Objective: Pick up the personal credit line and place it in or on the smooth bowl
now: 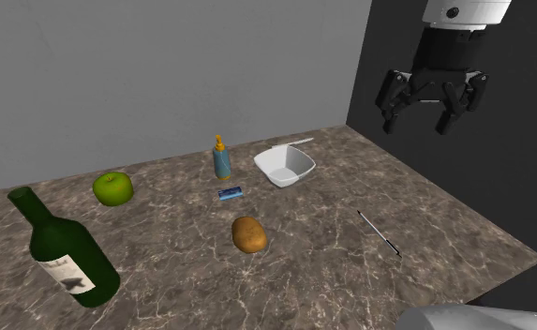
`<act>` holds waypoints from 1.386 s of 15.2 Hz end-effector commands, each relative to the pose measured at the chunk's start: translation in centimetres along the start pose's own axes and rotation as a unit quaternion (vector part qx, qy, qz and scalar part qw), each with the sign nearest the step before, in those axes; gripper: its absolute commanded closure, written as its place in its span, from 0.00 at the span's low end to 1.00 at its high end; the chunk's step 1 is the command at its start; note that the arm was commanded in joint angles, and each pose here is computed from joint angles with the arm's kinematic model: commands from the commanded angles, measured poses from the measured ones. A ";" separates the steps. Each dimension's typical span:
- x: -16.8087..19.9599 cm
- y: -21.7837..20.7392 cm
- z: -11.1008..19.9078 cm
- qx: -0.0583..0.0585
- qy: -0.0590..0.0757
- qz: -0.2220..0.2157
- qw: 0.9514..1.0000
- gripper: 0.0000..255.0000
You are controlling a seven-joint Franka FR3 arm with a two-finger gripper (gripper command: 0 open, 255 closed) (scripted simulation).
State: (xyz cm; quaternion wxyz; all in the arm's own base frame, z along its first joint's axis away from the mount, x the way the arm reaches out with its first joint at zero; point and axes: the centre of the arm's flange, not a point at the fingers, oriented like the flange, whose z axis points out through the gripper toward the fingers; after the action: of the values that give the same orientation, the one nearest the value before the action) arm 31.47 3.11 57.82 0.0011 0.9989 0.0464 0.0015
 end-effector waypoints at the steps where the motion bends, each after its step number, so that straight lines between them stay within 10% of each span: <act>1: 0.0 0.0 0.0 0.000 0.000 0.000 1.000 0.00; 11: 4.1 -8.9 8.0 0.037 -0.056 0.124 0.990 0.00; 21: 9.5 -17.2 16.0 0.073 -0.111 0.245 0.960 0.00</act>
State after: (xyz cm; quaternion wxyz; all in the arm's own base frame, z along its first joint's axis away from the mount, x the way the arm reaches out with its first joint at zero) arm 38.57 20.25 42.64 -0.0629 0.9746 -0.1862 -0.1071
